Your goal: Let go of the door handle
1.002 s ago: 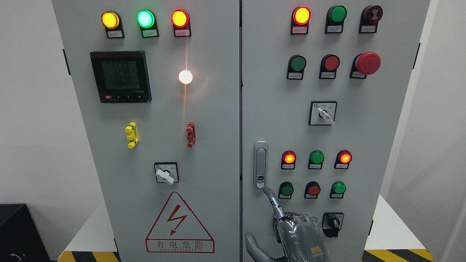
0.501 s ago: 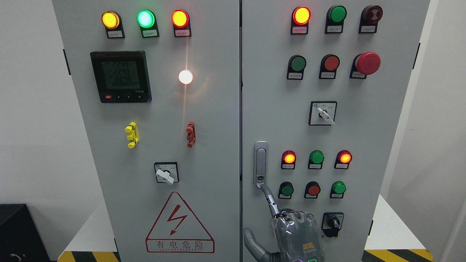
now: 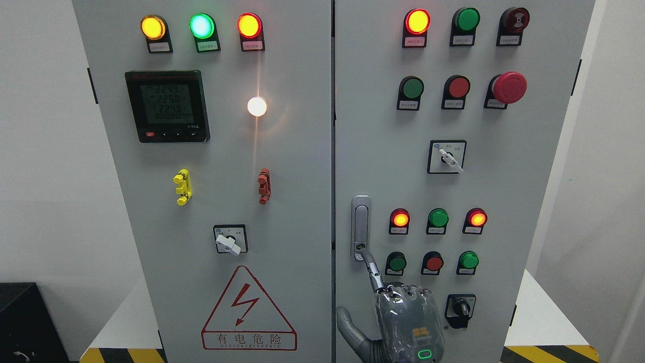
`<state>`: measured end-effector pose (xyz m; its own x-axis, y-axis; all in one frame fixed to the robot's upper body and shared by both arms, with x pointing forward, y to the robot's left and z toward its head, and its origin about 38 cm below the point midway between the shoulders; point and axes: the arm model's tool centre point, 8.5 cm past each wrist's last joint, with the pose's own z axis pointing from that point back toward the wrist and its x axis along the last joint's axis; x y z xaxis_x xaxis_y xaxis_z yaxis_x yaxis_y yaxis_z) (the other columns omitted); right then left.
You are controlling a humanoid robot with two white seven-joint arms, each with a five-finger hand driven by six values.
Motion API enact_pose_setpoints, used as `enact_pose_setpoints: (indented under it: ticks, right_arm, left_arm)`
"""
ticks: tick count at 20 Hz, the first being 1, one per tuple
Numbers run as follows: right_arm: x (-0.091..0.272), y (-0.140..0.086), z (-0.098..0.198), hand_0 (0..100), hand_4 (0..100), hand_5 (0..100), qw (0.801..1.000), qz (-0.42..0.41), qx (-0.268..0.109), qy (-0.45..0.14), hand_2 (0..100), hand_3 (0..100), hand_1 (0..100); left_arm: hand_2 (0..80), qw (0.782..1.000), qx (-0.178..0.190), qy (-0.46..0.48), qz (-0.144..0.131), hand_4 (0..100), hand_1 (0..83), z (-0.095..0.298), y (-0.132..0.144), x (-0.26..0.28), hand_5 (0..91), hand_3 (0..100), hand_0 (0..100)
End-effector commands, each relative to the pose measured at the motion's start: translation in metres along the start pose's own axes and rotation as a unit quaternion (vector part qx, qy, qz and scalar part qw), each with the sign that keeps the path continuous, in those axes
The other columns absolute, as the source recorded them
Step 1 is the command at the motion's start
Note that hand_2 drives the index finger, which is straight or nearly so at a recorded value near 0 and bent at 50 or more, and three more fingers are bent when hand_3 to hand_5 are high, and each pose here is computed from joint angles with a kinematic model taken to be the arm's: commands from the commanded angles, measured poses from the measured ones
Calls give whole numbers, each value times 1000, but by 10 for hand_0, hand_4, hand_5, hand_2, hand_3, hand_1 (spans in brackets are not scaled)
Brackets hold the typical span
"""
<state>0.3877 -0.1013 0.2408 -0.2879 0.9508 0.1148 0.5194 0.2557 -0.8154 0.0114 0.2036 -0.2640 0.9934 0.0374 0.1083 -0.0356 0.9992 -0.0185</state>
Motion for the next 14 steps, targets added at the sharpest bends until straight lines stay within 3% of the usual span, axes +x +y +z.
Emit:
enact_pose_setpoints:
  ticks: [1,14]
  right_arm:
    - [2,10,-4,362,1000,1000,1000,7,11,2,0,1000,244]
    - [0,12,-8,362,1000,1000,1000,12,13,10,0,1000,246]
  left_arm:
    - [0,1000,2,2,-1,0,556,0,1,7,0,0,120]
    - [0,1000,2,2,-2,0,556,0,1,7,0,0,120]
